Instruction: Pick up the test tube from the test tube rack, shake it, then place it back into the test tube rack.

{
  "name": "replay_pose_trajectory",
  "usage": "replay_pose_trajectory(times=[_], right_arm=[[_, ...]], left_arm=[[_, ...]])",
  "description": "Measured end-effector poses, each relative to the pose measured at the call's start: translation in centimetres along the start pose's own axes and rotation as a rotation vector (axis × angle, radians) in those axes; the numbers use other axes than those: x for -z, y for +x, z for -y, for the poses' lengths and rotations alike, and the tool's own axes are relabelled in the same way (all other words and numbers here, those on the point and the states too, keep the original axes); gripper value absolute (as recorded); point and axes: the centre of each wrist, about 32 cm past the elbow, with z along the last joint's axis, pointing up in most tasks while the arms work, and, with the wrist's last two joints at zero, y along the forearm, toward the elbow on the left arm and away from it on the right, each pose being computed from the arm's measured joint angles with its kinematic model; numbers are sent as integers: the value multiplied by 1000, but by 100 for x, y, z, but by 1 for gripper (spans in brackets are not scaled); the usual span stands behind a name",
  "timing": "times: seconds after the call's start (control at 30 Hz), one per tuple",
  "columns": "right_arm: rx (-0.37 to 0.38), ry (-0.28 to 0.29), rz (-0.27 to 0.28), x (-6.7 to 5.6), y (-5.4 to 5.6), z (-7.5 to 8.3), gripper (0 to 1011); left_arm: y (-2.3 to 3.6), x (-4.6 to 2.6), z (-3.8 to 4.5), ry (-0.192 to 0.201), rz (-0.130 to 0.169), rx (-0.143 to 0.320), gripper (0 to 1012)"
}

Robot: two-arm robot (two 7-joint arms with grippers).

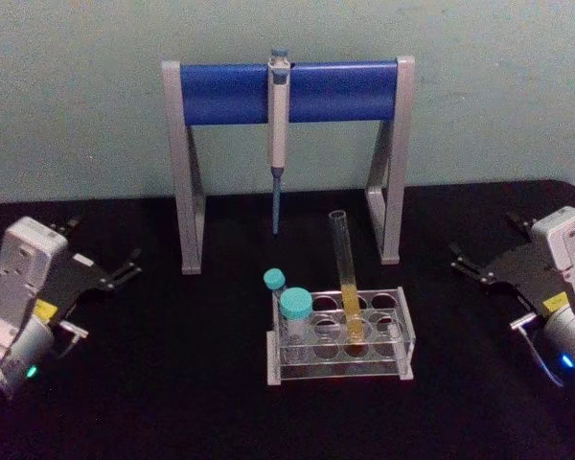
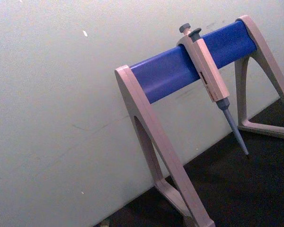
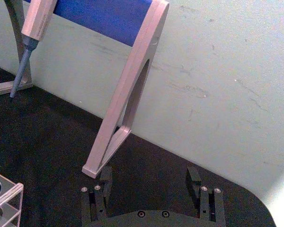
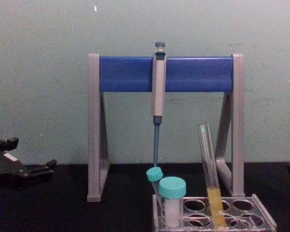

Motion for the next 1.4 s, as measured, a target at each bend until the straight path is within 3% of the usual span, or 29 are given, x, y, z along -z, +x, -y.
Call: replay_pose_trajectory(times=[1.4], right_arm=[[0, 0, -1, -1, 0, -2, 1000]], left_arm=[[0, 0, 0, 0, 0, 0, 1001]])
